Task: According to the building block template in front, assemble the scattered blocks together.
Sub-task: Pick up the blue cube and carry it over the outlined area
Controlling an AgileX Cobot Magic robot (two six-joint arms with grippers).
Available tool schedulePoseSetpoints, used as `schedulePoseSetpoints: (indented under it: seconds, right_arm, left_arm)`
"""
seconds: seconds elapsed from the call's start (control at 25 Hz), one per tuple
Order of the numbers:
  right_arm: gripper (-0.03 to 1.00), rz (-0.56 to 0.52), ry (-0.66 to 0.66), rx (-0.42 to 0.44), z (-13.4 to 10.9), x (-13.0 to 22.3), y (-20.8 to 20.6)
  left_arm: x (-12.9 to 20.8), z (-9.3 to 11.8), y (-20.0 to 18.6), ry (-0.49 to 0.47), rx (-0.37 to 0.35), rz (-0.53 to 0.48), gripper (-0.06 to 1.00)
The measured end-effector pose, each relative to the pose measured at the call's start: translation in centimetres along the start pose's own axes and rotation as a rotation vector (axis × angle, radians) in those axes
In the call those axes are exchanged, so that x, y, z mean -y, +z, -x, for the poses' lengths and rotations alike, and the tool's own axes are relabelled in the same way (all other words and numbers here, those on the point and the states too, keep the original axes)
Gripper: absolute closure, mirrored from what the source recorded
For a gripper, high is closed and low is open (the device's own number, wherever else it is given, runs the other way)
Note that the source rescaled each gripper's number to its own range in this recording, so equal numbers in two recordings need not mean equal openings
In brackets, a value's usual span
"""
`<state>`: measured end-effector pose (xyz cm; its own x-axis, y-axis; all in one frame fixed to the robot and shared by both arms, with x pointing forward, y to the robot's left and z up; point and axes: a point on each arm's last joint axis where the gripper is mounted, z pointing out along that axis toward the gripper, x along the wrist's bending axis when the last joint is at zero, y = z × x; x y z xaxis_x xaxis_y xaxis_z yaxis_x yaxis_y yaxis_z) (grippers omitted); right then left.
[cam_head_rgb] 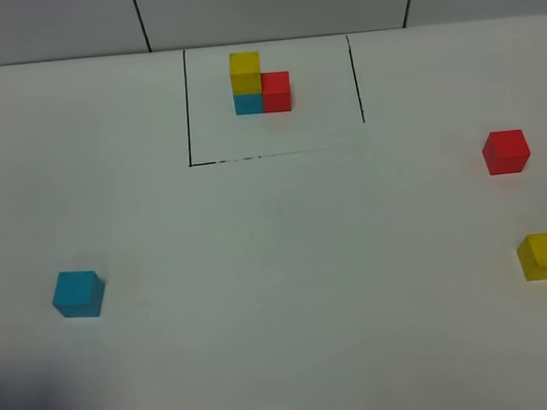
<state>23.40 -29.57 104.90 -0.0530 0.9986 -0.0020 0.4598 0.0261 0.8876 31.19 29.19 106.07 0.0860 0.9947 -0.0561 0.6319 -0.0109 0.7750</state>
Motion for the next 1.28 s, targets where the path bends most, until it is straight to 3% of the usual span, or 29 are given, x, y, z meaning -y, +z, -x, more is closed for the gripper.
schedulePoseSetpoints:
  seconds: [0.28,0.44,0.64,0.88,1.28]
  right_arm:
    - [0.24,0.000,0.000,0.000,0.0,0.0,0.0]
    - [0.24,0.000,0.000,0.000,0.0,0.0,0.0]
    - [0.24,0.000,0.000,0.000,0.0,0.0,0.0]
    - [0.24,0.000,0.000,0.000,0.0,0.0,0.0]
    - [0.24,0.000,0.001,-0.001,0.0,0.0,0.0]
  left_arm:
    - [-1.4,-0.3,8.4,-0.066,-0.016,-0.389,0.12]
    - [-2.8,-0.2,12.2,-0.109,-0.011,-0.536,0.12]
    - [-4.6,-0.3,15.6,-0.118,-0.014,-0.618,0.12]
    - [-3.9,-0.1,18.6,-0.112,-0.027,-0.693,0.12]
    - [-2.4,1.3,22.5,-0.048,-0.023,-0.699,0.12]
